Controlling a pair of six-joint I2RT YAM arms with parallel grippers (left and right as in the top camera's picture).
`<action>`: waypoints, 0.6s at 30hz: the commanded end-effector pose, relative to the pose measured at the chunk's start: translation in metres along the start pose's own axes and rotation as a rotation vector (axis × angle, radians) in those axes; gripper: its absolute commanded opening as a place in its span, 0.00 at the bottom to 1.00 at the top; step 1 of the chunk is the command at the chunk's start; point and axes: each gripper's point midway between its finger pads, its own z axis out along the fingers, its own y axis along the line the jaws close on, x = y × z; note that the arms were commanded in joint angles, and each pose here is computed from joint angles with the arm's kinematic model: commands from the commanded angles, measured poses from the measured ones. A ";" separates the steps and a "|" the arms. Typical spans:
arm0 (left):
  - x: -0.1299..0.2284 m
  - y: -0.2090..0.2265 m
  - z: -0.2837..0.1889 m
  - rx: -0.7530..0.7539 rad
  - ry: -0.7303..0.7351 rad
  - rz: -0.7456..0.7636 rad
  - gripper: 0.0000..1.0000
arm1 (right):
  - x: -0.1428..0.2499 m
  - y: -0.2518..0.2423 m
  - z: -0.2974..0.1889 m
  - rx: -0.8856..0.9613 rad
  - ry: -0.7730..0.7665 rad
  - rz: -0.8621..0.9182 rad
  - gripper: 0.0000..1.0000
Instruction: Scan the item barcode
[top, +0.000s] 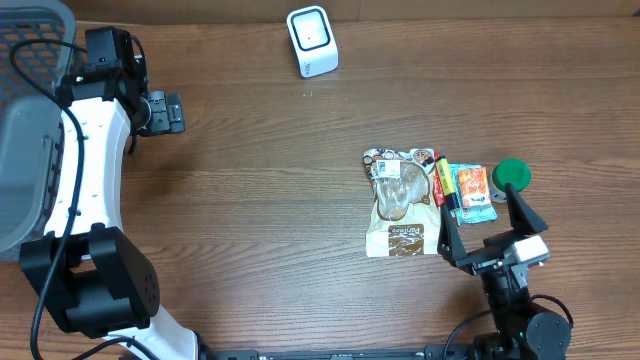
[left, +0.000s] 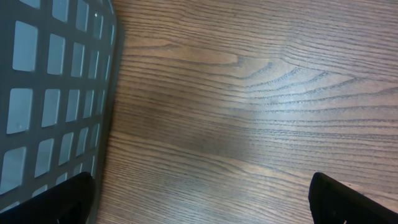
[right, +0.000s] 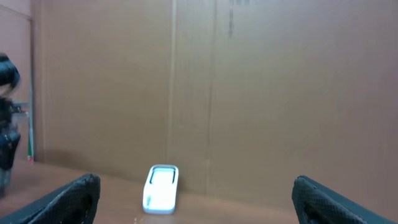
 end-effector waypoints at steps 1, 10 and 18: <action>-0.006 0.001 -0.004 -0.005 -0.019 0.016 1.00 | 0.006 -0.008 -0.001 0.042 0.015 -0.006 1.00; -0.006 0.001 -0.004 -0.005 -0.020 0.016 1.00 | 0.083 -0.014 -0.015 0.084 0.333 0.030 1.00; -0.006 0.001 -0.004 -0.005 -0.019 0.016 1.00 | 0.091 -0.021 -0.019 0.128 0.369 0.026 1.00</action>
